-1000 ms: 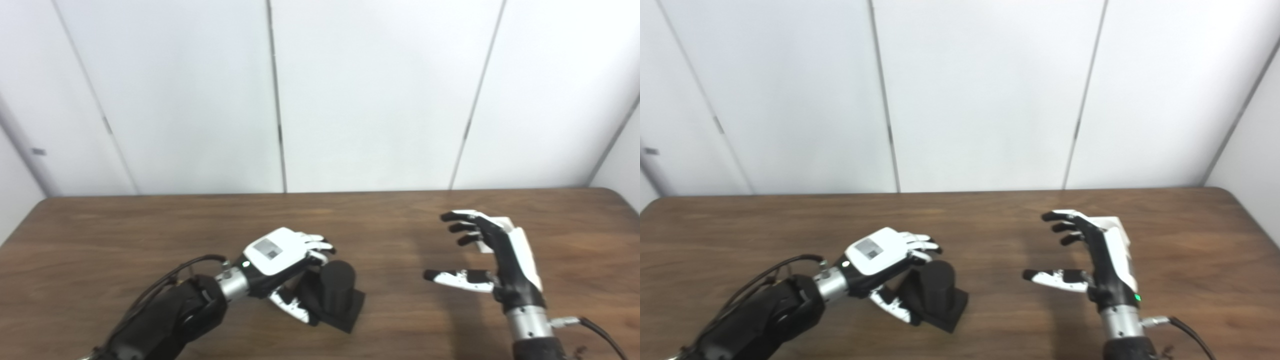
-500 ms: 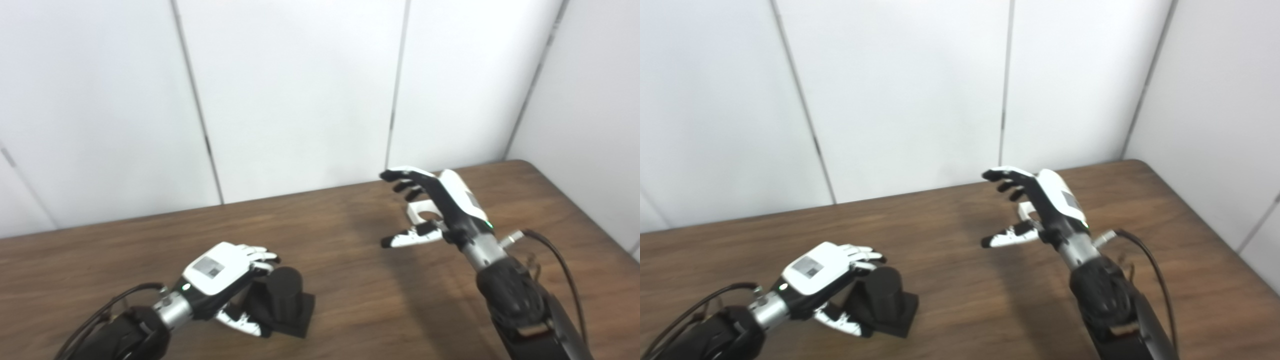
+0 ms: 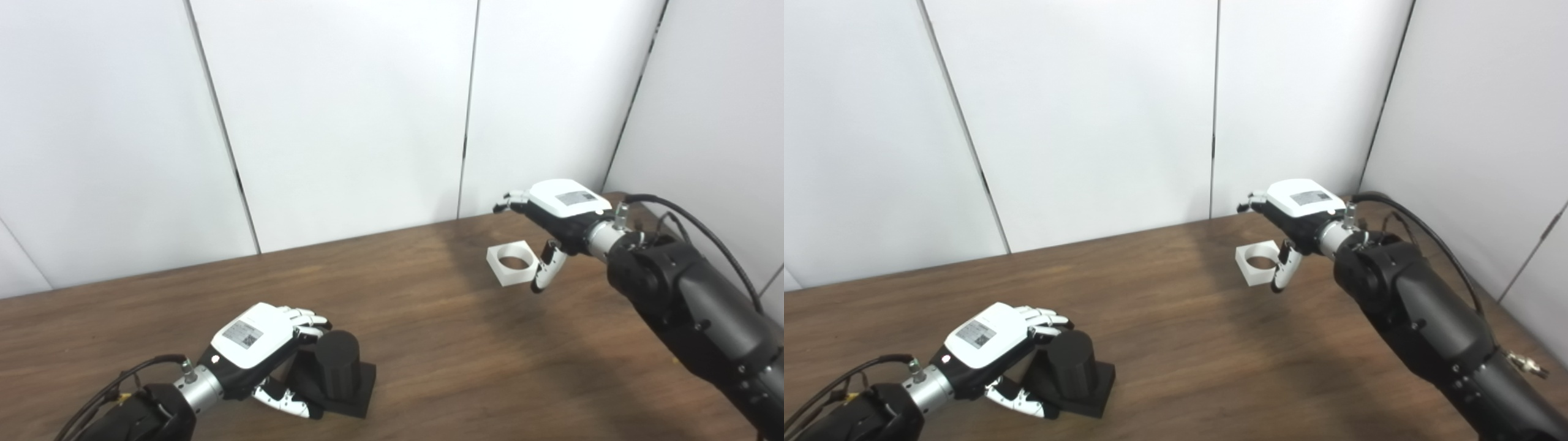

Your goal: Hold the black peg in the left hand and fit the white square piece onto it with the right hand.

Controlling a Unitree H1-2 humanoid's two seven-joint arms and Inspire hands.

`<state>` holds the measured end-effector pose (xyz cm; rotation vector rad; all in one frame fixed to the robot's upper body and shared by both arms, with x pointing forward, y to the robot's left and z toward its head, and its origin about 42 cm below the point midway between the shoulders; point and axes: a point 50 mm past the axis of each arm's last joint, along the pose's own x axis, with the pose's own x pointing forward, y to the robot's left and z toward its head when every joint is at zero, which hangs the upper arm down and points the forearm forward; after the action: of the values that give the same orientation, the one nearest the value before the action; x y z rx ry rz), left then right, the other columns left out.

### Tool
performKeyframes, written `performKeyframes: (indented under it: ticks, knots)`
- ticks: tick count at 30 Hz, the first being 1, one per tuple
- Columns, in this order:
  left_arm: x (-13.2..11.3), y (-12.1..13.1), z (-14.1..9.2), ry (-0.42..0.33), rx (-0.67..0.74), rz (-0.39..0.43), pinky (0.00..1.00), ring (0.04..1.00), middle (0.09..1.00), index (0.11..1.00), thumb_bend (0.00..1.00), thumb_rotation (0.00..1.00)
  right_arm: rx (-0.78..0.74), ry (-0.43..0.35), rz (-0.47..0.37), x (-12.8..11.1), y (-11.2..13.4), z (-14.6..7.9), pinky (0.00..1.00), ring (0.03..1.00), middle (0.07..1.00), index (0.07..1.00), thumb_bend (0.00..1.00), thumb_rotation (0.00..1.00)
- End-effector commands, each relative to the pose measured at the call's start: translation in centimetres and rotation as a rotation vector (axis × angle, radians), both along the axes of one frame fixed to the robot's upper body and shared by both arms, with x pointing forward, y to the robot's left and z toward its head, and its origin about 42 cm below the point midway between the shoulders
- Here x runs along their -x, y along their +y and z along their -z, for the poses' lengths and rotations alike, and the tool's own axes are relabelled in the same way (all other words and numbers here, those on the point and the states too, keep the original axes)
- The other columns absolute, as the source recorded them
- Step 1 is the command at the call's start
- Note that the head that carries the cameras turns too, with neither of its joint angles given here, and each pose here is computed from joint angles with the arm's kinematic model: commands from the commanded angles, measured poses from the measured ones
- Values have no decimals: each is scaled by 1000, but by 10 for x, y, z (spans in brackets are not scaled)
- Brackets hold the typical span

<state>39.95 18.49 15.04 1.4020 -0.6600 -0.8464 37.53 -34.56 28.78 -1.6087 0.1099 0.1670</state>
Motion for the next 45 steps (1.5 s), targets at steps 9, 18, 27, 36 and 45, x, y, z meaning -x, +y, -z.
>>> performKeyframes:
  ticks: [9,18,27,36,45]
  knots:
    - [31,19,47,111,-186,50,764,828,829,489,524,67,152,-7,86,-39,-16,-20,1000,998,973,888,933,171]
    - [32,20,46,114,-177,46,760,825,831,489,524,66,162,25,130,-58,-18,-3,1000,968,956,885,908,143]
    - [33,20,45,117,-165,42,752,819,825,488,524,65,129,46,122,-67,-13,11,967,954,947,880,873,133]
    - [33,22,42,127,-148,30,758,819,825,488,524,64,132,58,108,-77,-1,20,957,938,931,864,857,170]
    - [36,20,42,130,-158,36,761,825,831,489,524,65,133,75,109,-89,0,32,942,919,914,852,846,191]
